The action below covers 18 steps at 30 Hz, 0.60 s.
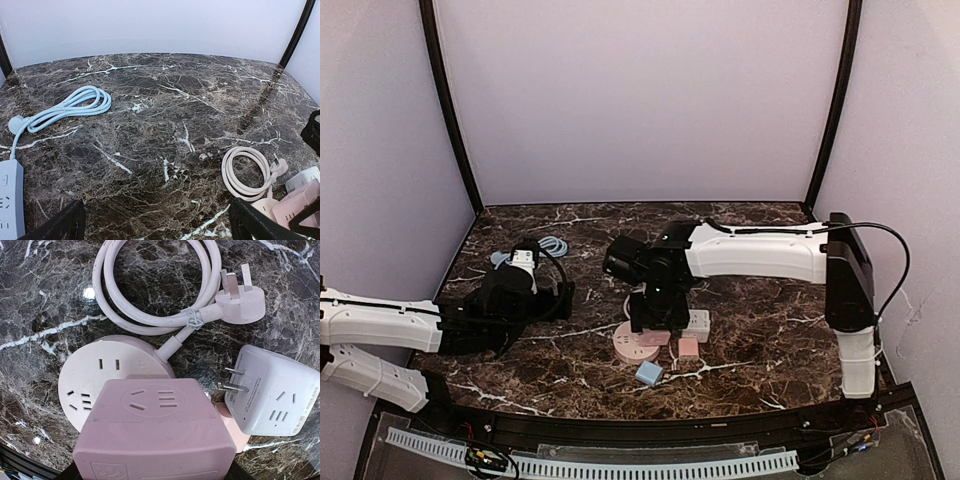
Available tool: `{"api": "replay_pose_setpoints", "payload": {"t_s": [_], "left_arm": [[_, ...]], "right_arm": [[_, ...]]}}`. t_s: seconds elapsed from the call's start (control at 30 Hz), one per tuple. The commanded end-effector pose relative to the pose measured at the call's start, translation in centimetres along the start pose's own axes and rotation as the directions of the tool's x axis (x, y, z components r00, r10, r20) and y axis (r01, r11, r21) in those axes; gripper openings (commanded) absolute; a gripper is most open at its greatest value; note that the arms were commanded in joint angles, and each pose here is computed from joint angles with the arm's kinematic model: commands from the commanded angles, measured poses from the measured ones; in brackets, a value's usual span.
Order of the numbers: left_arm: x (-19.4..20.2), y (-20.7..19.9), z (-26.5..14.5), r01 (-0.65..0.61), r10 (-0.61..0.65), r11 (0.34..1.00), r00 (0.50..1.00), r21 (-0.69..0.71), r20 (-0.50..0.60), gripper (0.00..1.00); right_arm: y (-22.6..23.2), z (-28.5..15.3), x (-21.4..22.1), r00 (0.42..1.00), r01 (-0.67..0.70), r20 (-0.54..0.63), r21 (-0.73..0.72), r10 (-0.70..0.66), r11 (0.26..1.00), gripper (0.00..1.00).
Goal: Insert the plug
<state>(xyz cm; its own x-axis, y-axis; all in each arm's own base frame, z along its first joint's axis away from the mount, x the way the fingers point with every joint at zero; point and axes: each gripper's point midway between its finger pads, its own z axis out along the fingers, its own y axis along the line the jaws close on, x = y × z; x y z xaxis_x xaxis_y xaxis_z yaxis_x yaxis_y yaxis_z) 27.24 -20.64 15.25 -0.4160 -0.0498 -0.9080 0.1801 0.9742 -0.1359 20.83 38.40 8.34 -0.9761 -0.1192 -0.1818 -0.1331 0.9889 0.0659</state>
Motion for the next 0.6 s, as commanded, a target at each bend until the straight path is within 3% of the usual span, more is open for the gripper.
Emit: {"api": "replay_pose_setpoints", "payload": {"t_s": [0.0, 0.57], "left_arm": [[0.7, 0.6, 0.0, -0.006, 0.006, 1.0, 1.0, -0.01, -0.011, 1.0], [0.7, 1.0, 0.0, -0.003, 0.003, 1.0, 1.0, -0.03, -0.005, 1.0]], "right_arm": [[-0.5, 1.3, 0.4, 1.0, 0.004, -0.024, 0.072, -0.003, 0.997, 0.0], [-0.6, 3.4, 0.6, 0.997, 0.064, -0.059, 0.124, -0.057, 0.99, 0.0]]}}
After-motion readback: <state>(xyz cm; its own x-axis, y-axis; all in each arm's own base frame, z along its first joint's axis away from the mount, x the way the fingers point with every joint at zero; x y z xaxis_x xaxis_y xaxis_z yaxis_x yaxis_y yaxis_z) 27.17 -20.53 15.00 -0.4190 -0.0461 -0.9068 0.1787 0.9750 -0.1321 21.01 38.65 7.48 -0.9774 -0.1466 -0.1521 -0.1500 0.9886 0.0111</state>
